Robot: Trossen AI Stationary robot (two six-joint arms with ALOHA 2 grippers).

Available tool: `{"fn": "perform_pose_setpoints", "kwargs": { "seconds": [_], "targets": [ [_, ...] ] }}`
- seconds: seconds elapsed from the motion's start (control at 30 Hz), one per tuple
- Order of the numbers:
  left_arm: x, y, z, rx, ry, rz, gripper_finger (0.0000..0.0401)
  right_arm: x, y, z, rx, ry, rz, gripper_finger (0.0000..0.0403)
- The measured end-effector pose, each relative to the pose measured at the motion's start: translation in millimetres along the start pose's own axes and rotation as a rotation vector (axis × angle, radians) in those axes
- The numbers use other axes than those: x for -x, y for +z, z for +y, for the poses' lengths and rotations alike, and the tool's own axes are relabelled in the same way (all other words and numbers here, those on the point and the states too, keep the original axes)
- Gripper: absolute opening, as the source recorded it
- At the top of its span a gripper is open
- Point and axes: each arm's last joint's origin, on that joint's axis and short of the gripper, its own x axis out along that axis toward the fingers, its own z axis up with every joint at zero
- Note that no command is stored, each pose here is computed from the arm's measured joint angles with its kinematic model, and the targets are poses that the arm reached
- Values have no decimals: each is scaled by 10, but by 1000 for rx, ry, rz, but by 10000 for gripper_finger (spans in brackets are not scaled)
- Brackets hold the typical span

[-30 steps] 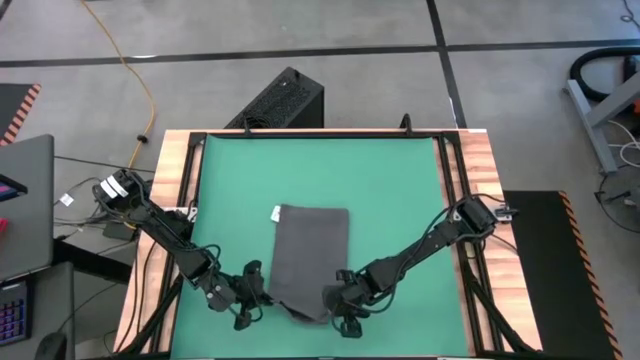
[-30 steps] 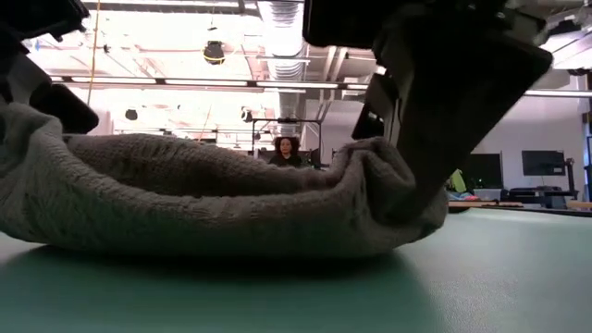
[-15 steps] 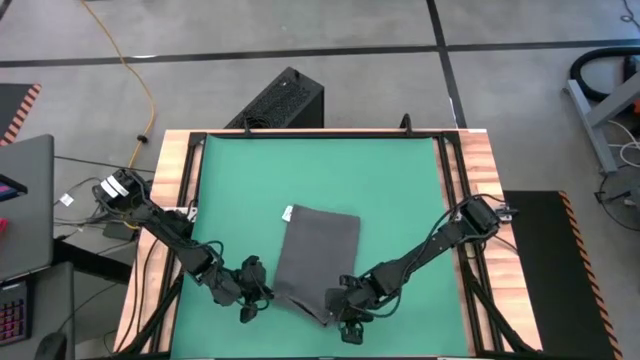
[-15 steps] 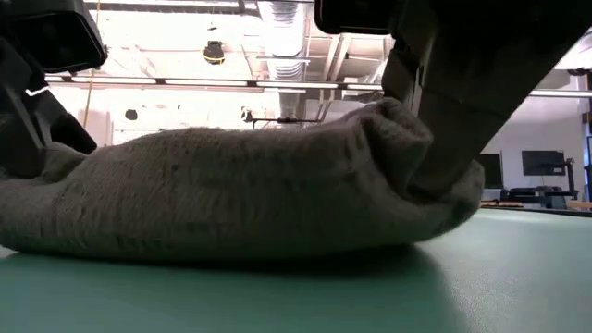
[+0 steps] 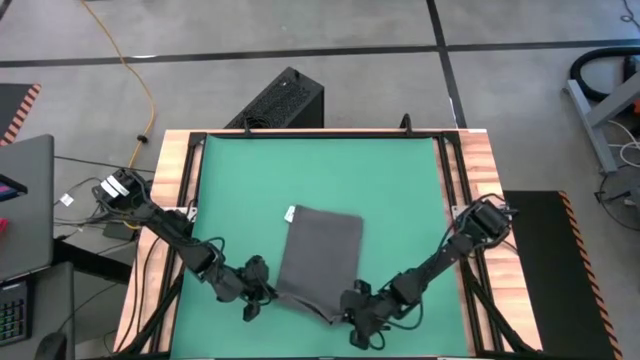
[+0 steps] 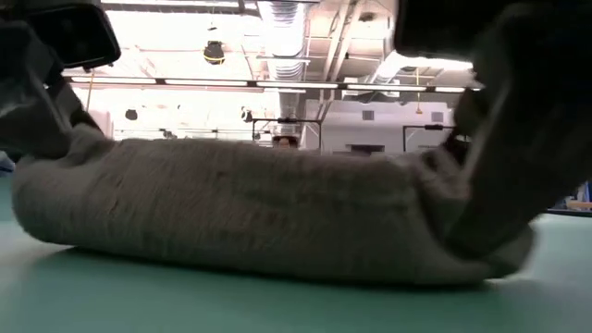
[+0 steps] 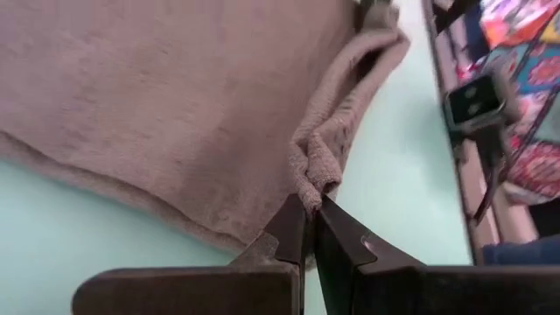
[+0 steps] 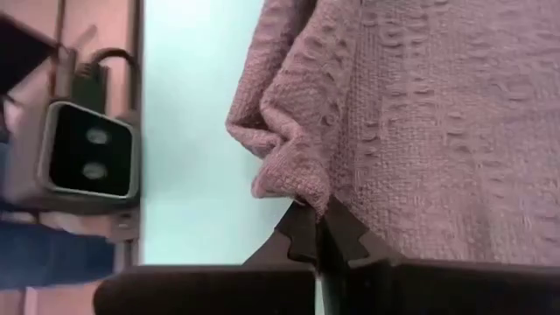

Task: Roll towel
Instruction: Roll the gray towel

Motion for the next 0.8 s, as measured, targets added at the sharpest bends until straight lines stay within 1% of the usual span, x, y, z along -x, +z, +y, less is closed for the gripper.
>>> {"fn": "perform_pose_setpoints", "kwargs": {
  "seconds": [0.07, 0.17, 0.3, 0.47, 0.67, 0.8],
  "targets": [
    [-8, 36, -3, 22, -18, -17, 0, 4, -67, 23, -49, 17, -21, 9],
    [-18, 76, 5, 40, -25, -37, 0, 5, -140, 18, -131, 12, -51, 9],
    [-34, 106, 41, 47, -25, -24, 0, 16, -171, 24, -214, -2, -89, 9],
    [-47, 126, 81, 40, -18, -4, 0, 31, -203, 55, -306, 0, -100, 9],
    [-56, 118, 146, 32, 31, 22, 0, 131, -272, 159, -377, -16, -181, 9],
    [-62, 143, 154, 24, 29, 9, 0, 197, -343, 170, -416, -68, -189, 9]
  ]
}}
